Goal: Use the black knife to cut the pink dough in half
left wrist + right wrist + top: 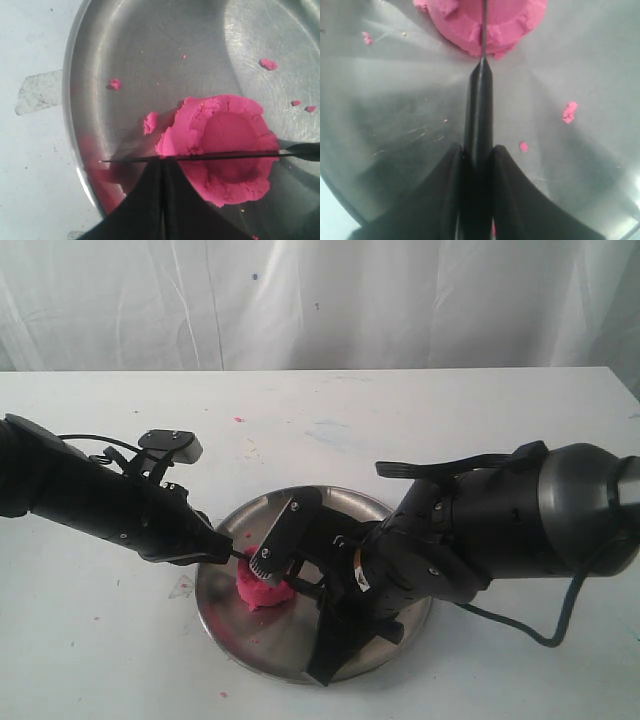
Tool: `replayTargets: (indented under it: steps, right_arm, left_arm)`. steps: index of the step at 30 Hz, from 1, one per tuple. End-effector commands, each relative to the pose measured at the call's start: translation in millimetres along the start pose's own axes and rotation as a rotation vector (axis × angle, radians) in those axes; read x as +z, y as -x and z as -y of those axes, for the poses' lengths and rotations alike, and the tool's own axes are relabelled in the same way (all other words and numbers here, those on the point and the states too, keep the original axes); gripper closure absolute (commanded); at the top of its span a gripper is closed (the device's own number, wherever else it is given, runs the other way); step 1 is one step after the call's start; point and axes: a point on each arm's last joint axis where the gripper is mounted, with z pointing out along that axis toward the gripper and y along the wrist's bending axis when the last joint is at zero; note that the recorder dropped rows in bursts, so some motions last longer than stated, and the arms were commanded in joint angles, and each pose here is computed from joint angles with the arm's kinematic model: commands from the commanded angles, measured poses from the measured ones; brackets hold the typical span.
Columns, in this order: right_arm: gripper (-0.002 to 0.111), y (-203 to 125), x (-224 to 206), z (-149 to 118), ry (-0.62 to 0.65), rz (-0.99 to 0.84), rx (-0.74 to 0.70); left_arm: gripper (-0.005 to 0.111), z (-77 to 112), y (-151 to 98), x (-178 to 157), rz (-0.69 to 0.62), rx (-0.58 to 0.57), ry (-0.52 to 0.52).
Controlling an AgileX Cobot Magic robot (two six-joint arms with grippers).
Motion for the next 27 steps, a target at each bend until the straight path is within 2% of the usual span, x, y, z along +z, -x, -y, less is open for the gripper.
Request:
replayTargets:
  steps: [1, 27]
  right_arm:
    - [0.103, 0.0, 0.3, 0.7, -0.003, -0.002, -0.003]
    - [0.103, -3.0, 10.2, -1.0, 0.006, -0.033, -0.006]
  left_arm:
    - [0.107, 2.9, -0.1, 1.6, -0.004, -0.005, -0.016]
    - [0.107, -1.4, -6.3, 11.8, -0.036, -0.033, -0.027]
